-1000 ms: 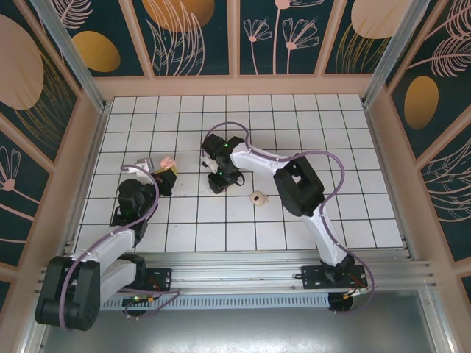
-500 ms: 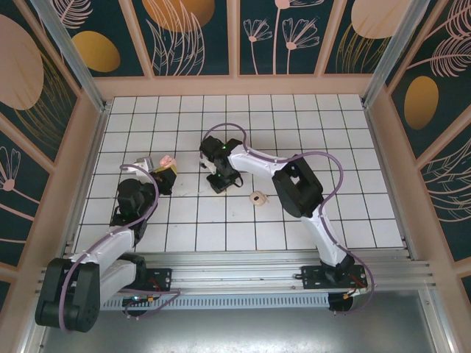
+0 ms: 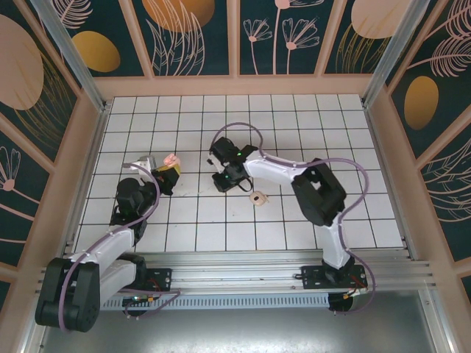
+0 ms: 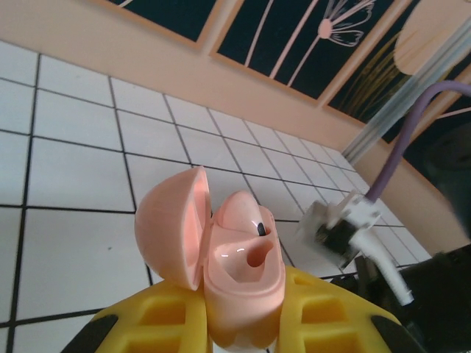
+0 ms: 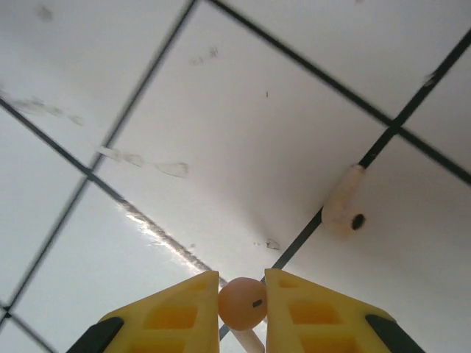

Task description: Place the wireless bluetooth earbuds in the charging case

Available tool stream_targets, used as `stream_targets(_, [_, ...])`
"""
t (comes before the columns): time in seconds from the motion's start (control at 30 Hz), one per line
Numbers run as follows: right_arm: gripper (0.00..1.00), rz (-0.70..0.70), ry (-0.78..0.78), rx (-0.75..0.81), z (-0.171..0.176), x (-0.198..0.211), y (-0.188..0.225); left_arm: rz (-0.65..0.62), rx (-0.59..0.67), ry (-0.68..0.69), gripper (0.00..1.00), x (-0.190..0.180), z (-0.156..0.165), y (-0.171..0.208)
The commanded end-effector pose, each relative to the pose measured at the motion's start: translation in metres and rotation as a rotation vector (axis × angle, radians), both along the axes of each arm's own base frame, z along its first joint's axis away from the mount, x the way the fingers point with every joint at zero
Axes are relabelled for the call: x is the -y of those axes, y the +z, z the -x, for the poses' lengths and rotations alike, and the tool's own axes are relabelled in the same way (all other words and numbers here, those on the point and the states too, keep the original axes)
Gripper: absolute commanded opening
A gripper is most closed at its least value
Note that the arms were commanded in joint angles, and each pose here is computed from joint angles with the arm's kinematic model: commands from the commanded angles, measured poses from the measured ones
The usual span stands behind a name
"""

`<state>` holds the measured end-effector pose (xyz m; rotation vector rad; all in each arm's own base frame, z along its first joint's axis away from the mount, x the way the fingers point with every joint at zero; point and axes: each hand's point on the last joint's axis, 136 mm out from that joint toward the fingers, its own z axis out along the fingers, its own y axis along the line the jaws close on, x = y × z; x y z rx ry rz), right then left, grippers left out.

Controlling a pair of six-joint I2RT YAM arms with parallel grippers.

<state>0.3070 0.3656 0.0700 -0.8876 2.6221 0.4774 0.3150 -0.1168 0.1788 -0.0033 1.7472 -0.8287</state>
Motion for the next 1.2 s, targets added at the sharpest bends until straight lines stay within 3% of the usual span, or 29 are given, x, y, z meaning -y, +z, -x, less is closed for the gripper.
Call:
stream_targets(0.0, [0.18, -0.224, -0.075, 0.106, -0.020, -0.003, 0.059, -0.003, 0.133, -0.091, 0.03, 0.016, 0.001, 0.033])
stream_targets(0.3, [0.18, -0.536, -0.126, 0.265, -0.021, 0.035, 0.146, -0.070, 0.229, -0.285, 0.04, 0.068, 0.015, 0.044])
stream_targets(0.6, [0.19, -0.766, 0.037, 0.403, 0.011, 0.047, 0.217, -0.127, 0.388, -0.515, 0.04, 0.124, 0.042, 0.056])
stream_targets(0.87, [0.19, -0.863, 0.177, 0.429, 0.035, 0.038, 0.236, -0.202, 0.472, -0.579, 0.04, 0.149, 0.050, 0.060])
stream_targets(1.17, [0.19, -0.901, 0.235, 0.418, 0.047, 0.029, 0.236, -0.202, 0.493, -0.582, 0.05, 0.156, 0.048, 0.067])
